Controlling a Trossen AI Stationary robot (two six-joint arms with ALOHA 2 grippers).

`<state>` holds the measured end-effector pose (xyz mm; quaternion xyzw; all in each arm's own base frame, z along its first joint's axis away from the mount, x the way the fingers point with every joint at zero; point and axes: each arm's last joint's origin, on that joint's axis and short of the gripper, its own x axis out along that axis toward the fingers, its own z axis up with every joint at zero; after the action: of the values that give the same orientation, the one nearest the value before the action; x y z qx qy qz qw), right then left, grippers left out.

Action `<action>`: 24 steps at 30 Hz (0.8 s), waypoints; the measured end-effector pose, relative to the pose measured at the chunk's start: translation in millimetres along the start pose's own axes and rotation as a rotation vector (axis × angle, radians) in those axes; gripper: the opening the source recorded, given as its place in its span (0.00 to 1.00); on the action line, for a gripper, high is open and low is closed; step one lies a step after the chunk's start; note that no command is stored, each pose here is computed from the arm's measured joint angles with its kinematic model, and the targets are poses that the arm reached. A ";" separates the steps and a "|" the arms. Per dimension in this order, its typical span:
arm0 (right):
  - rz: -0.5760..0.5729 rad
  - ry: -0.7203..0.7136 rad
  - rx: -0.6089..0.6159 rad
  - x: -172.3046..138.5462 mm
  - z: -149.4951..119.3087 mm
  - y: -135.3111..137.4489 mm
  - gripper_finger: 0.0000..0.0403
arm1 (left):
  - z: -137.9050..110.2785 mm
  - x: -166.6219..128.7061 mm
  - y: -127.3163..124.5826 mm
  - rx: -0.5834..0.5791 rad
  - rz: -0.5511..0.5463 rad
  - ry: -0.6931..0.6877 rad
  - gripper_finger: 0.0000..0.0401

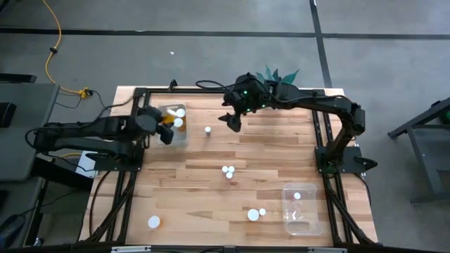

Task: Pick and place medicine bottles into bin by pill shape (circle, oval)
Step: Put the top orange capsule bottle into the gray bin

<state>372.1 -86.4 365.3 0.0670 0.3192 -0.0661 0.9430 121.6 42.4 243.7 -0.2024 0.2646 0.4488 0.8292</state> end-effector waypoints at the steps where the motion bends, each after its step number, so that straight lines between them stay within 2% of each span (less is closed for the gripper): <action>1: 0.000 -0.003 0.000 0.0 0.2 0.0 0.73 | -7.9 6.2 0.6 -0.033 0.008 0.027 0.43; 5: 0.000 0.006 0.004 2.0 -1.9 -0.3 0.73 | -36.3 25.7 4.7 -0.182 0.056 0.137 0.43; 8: -0.001 0.009 0.009 2.1 -2.2 -0.3 0.73 | -46.2 32.1 6.6 -0.248 0.084 0.171 0.43; 17: -0.001 0.009 0.010 2.3 -2.2 -0.3 0.73 | -51.5 39.4 5.6 -0.241 0.115 0.174 0.45; 24: -0.001 0.009 0.012 2.3 -2.3 -0.3 0.73 | -52.8 41.8 4.7 -0.227 0.126 0.191 0.58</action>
<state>372.5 -86.5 362.1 0.0730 0.3233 -0.0682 0.9410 123.1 41.2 176.2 -0.3197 0.3020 0.5058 0.7422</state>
